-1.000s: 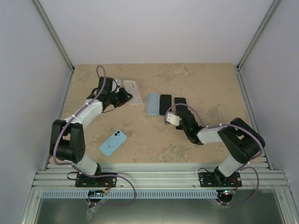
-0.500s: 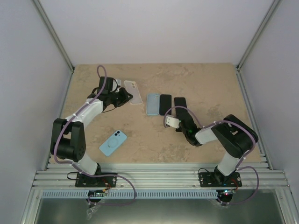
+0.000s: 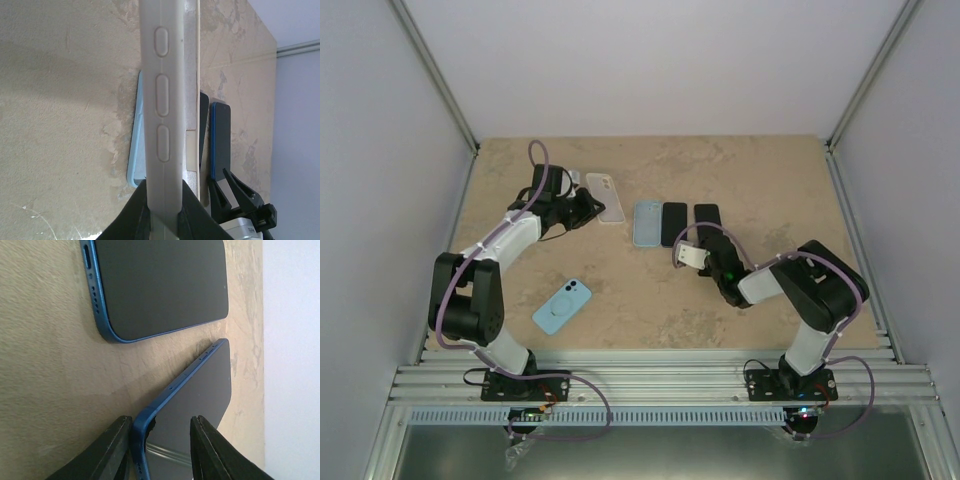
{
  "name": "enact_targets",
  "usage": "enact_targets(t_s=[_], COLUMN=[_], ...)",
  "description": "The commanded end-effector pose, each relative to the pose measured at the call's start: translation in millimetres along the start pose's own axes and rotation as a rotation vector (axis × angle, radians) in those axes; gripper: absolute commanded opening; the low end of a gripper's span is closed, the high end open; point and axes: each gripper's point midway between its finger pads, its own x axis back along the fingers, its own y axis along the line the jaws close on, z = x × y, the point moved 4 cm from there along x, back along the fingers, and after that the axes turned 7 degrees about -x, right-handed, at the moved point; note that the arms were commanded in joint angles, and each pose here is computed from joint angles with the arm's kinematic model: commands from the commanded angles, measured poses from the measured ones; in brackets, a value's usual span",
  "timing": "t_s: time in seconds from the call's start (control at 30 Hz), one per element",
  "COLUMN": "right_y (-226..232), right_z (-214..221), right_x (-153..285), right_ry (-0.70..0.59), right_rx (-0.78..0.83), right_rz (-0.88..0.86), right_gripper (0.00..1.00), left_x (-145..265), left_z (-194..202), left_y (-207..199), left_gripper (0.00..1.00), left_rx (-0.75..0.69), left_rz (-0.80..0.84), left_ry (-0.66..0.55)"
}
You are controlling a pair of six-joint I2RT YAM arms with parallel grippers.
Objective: Take the phone out of the phone case
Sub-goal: Place the phone case at the center of the board, then place the phone at the center of the board.
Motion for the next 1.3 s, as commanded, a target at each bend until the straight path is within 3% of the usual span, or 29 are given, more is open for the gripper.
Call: enact_targets(t_s=[0.0, 0.13, 0.23, 0.33, 0.8, 1.0, 1.27], right_y=[-1.4, -0.5, 3.6, 7.6, 1.7, -10.6, -59.9], right_z=[-3.0, -4.3, -7.3, -10.2, -11.7, -35.6, -60.7], right_x=[-8.6, -10.5, -7.3, -5.9, -0.5, 32.9, 69.3], right_ry=[-0.030, -0.037, -0.055, -0.066, -0.087, -0.198, -0.306], right_rx=[0.035, 0.062, 0.070, 0.070, 0.049, -0.054, -0.243], right_rz=[-0.031, -0.064, -0.121, -0.195, -0.432, -0.566, -0.565], right_gripper=[0.33, 0.39, 0.53, 0.60, 0.78, 0.90, 0.96], left_x=[3.7, 3.1, 3.0, 2.6, 4.7, 1.3, -2.9], left_z=[-8.6, -9.3, -8.6, -8.1, -8.0, -6.3, 3.5], left_y=[-6.2, -6.1, -5.3, -3.9, -5.3, -5.0, 4.6], left_gripper=[0.00, 0.00, 0.00, 0.00, 0.00, 0.00, 0.00], left_rx=[-0.015, -0.013, -0.012, -0.008, -0.020, -0.125, -0.323], left_rz=[0.022, 0.027, 0.028, 0.029, 0.037, 0.046, 0.018], left_ry=[-0.022, -0.023, -0.020, -0.016, -0.018, 0.004, 0.060])
